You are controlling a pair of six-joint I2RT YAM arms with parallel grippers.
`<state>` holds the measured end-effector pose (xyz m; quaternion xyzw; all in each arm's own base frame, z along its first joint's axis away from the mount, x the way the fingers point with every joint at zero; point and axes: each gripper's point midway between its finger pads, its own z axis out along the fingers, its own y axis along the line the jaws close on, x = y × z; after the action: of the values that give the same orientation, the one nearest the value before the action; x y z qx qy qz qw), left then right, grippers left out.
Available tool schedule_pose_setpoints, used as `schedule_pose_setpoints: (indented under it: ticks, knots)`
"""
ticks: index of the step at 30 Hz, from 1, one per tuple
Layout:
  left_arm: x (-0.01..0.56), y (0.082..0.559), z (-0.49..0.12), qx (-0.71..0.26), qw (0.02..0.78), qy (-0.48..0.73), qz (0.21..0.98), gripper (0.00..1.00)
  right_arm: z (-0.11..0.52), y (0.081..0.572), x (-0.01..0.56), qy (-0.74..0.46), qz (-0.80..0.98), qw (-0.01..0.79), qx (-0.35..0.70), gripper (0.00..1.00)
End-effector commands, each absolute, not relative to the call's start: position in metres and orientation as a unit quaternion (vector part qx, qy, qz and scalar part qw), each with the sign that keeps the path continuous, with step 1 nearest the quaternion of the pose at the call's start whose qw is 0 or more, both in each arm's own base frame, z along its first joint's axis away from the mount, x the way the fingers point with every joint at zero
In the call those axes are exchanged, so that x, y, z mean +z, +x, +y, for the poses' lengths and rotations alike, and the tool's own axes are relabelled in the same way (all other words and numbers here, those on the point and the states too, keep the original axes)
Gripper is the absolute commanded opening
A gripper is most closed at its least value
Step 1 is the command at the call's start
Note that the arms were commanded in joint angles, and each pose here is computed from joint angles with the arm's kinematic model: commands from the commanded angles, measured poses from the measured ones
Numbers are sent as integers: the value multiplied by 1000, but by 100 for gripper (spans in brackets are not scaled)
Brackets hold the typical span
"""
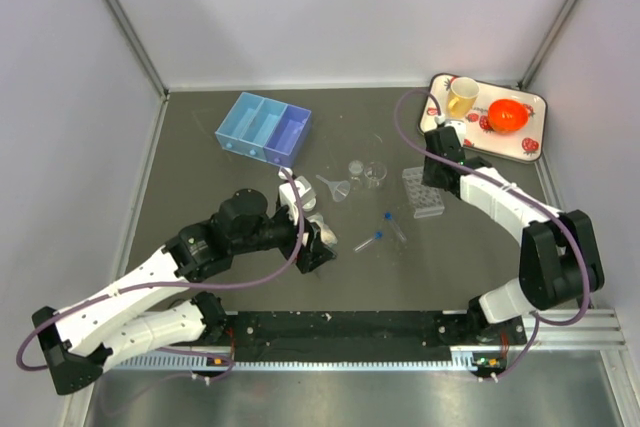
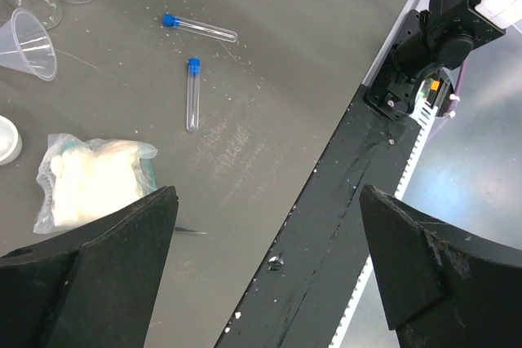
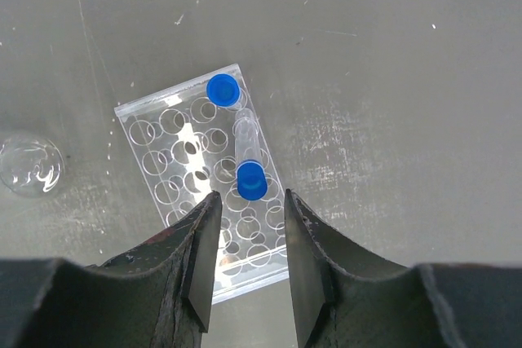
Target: Organize the chemistry lab equipment
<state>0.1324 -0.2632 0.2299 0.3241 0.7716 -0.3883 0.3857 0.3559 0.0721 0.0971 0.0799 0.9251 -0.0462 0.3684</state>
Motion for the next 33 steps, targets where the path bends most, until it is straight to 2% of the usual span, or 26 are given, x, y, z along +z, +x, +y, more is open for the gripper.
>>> schedule_pose_setpoints:
  ticks: [1,15,19,33]
  knots:
    - [252,140,-267,-391,415,326,754,99,78,378,123,81,908,409,-41,36]
    - [248,142,-269,-388,411,330,756,99,78,387,118,77,910,403,-54,27]
    - [248,142,-269,-388,412,330,756,99,77,387,119,78,909,406,-56,17]
    - [250,142,-269,-390,413,329,755,99,83,394,128,71,914,395,-52,4]
